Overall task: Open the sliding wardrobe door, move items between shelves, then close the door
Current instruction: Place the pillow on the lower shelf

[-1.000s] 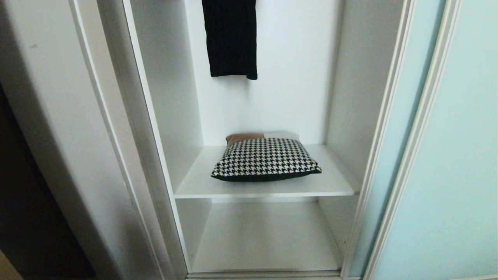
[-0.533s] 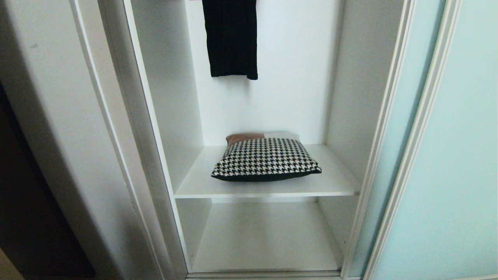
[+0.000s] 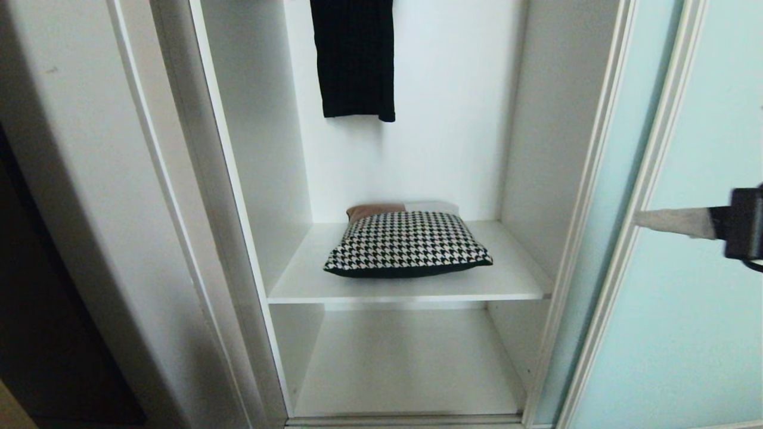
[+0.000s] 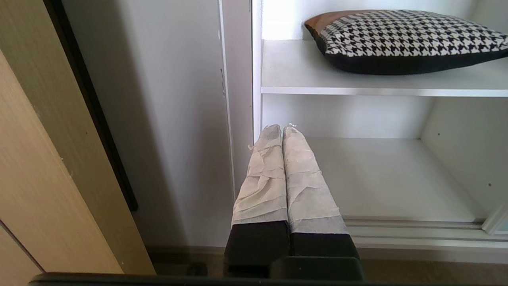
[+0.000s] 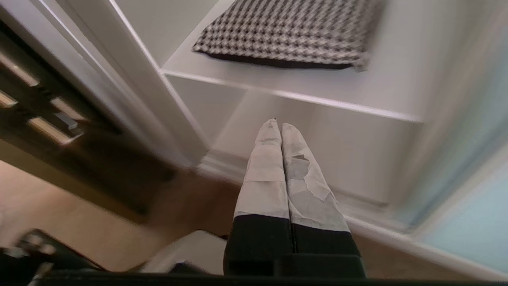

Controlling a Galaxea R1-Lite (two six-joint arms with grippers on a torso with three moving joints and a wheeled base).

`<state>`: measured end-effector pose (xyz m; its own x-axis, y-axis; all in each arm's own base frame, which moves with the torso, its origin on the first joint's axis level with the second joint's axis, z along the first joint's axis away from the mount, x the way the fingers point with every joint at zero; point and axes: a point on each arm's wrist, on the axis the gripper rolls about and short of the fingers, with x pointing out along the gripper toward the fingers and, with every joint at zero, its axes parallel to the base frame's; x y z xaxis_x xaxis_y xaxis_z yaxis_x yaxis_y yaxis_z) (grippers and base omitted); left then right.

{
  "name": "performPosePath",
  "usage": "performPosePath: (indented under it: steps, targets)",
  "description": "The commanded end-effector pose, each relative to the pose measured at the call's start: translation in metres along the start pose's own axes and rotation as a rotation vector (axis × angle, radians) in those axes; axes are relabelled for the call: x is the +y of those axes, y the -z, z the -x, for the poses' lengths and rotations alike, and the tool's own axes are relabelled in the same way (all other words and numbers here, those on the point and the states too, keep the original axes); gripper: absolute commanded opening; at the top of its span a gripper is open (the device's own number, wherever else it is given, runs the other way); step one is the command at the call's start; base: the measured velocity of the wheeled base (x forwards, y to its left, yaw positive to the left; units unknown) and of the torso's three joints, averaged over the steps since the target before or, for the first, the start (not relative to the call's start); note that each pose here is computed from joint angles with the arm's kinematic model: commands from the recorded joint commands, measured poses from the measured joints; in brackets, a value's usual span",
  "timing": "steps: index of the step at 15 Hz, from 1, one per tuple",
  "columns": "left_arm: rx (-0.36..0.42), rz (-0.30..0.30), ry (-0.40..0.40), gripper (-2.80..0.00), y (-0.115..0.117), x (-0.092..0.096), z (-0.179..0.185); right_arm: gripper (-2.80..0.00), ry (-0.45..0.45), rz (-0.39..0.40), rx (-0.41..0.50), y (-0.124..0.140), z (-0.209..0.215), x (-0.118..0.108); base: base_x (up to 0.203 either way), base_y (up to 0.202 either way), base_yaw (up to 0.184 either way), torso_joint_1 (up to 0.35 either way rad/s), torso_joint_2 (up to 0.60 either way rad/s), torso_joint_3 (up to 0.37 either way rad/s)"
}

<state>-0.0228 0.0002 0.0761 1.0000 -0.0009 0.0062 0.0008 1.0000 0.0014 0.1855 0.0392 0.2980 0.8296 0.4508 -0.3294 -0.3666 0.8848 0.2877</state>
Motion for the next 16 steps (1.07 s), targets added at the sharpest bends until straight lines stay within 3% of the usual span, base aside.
performPosePath:
  steps: [1, 6, 11, 12, 14, 16]
  targets:
    - [0.0, 0.0, -0.001, -2.8, 0.0, 0.0, 0.0, -2.8, -0.005, -0.086, 0.174, 0.0, -0.093, -0.017, 0.0, 0.0, 0.0, 0.0, 0.0, 0.0]
    - [0.0, 0.001, 0.0, -2.8, 0.0, 0.0, 0.0, -2.8, 0.013, -0.238, 0.314, 0.017, -0.207, -0.038, 0.0, 0.0, 0.0, 0.0, 0.0, 0.0]
    - [0.0, 0.0, -0.001, -2.8, 0.0, 0.0, 0.0, -2.8, 0.016, -0.325, 0.348, 0.031, -0.281, -0.044, 0.0, 0.0, 0.0, 0.0, 0.0, 0.0]
    - [0.0, 0.0, -0.001, -2.8, 0.0, 0.0, 0.0, 0.0, 0.017, -0.329, 0.348, 0.03, -0.29, -0.046, 0.0, 0.0, 0.0, 0.0, 0.0, 0.0]
    - [0.0, 0.001, 0.0, -2.8, 0.0, 0.0, 0.0, 0.0, 0.03, -0.345, 0.347, 0.026, -0.304, -0.054, 0.0, 0.0, 0.0, 0.0, 0.0, 0.0]
    - [0.0, 0.0, -0.001, -2.8, 0.0, 0.0, 0.0, 0.0, 0.071, -0.383, 0.363, 0.034, -0.319, -0.076, 0.0, 0.0, 0.0, 0.0, 0.0, 0.0]
